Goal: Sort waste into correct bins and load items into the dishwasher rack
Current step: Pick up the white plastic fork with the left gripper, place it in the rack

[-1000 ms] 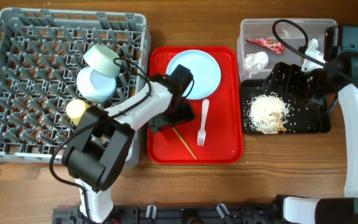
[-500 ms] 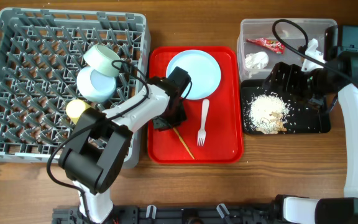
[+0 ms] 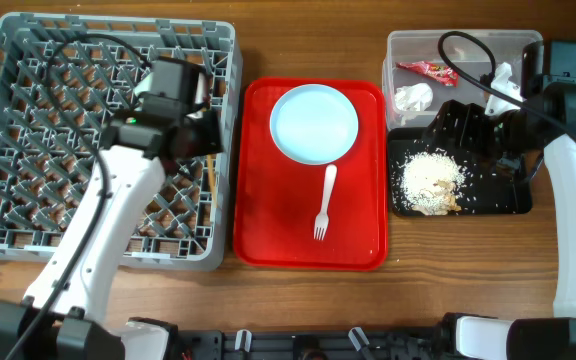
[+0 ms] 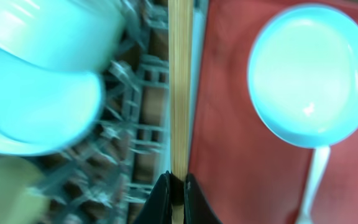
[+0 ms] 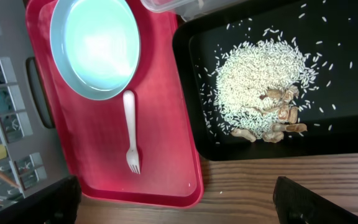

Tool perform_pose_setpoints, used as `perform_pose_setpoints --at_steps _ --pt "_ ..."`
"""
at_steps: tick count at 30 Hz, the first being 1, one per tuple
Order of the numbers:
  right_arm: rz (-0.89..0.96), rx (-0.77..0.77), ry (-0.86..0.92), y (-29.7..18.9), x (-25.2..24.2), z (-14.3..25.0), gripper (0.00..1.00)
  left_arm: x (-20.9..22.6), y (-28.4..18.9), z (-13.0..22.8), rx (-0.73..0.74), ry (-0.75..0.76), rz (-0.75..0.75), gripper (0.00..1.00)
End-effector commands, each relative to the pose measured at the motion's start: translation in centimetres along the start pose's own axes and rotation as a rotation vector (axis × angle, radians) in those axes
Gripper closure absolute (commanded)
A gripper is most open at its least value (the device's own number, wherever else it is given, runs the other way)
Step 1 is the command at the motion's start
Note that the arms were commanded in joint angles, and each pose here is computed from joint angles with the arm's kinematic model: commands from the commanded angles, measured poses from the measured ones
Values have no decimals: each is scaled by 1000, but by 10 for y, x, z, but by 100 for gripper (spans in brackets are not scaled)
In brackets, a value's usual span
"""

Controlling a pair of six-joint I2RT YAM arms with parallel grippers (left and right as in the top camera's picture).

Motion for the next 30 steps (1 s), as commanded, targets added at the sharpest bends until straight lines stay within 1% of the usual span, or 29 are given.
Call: perform_pose_setpoints --at_steps 1,2,4,8,9,10,11,12,13,14,16,17,19,20,21,22,25,26,28,30 --pt "-16 -31 -8 -8 3 -2 0 14 -12 -18 -76 211 -9 96" --pt "-15 -31 -7 -8 3 -2 0 15 -9 -19 -73 241 -13 96" --pt "-16 -33 -7 -8 3 -2 0 14 3 -21 -55 245 -19 96" --pt "-16 -31 -6 -8 3 -2 0 17 41 -15 49 237 -55 94" --pt "-16 -30 -6 -8 3 -2 0 18 47 -14 64 237 -60 88" --pt "-16 -29 -5 -8 3 -2 0 19 51 -13 76 237 -64 68" --pt "-16 -28 -5 -8 3 -1 0 19 52 -13 78 237 -65 61" --pt "-16 -28 -6 -8 3 -1 0 19 52 -13 75 237 -64 48" --pt "-15 -28 -6 -8 3 -1 0 18 52 -14 69 237 -62 41" --pt "-15 -28 -6 -8 3 -1 0 18 52 -15 66 236 -60 37" --pt "-15 -28 -6 -8 3 -1 0 14 47 -14 59 234 -37 37" --pt "-15 -28 -6 -8 3 -1 0 4 41 -12 56 226 19 37" --pt "-15 -28 -7 -8 3 -1 0 -24 26 -1 72 263 176 36" --pt "-15 -28 -7 -8 3 -1 0 -49 18 15 112 284 277 34" --pt "-15 -29 -7 -8 3 -2 0 -61 17 24 131 296 296 33" --pt "-15 -29 -7 -8 3 -2 0 -85 20 46 177 335 316 33" --pt "-15 -28 -7 -8 3 -1 0 -123 32 84 253 351 328 34" --pt "-16 -27 -7 -8 3 -1 0 -132 41 99 278 360 304 34" --pt "-15 -27 -8 -8 3 -1 0 -139 60 119 304 337 209 34" --pt "-15 -26 -7 -8 3 -1 0 -145 84 149 384 298 130 34"
Point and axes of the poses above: each gripper's point midway between its finger pads, its own y axis out along the fingers, its own x axis along the line the jaws close on, z = x × y, the point moved 7 cm from there along -y, back along the fingers, and after that the axes turned 11 degrees about -y, right-handed, at the moved point
